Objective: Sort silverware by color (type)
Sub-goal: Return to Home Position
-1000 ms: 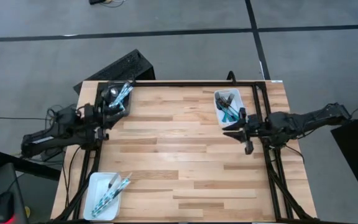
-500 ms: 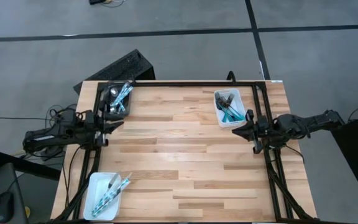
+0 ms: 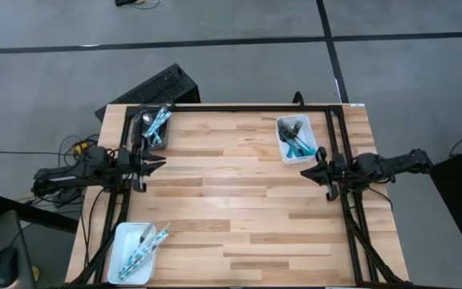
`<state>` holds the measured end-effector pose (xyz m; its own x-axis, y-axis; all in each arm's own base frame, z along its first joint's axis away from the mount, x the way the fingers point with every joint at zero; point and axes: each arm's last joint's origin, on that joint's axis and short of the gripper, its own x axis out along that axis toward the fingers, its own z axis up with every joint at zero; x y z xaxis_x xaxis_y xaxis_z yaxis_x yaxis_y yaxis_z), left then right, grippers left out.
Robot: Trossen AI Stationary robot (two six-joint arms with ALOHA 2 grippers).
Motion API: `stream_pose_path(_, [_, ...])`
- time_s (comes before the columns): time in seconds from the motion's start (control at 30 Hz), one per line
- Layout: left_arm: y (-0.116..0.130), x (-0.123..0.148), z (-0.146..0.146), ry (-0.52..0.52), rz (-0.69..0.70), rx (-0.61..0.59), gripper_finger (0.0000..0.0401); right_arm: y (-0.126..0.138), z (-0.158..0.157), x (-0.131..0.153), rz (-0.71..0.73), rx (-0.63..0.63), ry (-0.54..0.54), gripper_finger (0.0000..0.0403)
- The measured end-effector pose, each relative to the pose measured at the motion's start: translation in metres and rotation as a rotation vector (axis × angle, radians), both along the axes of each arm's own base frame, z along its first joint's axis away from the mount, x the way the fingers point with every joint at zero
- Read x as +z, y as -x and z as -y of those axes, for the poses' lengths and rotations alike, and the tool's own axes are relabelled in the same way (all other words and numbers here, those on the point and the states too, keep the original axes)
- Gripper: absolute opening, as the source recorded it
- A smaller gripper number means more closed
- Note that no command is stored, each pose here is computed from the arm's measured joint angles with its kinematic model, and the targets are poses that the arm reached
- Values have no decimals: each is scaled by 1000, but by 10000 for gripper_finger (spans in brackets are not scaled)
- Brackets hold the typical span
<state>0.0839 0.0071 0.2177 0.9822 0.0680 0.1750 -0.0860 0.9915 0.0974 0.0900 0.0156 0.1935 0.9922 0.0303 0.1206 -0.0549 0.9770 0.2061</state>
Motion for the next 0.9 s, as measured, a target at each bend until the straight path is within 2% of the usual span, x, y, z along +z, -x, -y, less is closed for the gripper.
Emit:
stream_pose_path(0.2, [-7,-17,-1,-8,28,1,41,-4,-1,-16,-2,0,-1,30])
stream_pose_path(0.53, [-11,-31,-1,8,33,-4,41,-5,-2,-17,-15,30,14,30])
stream_pose_path(0.9, [-11,-33,0,10,16,-27,41,-5,-2,-17,-14,20,22,30])
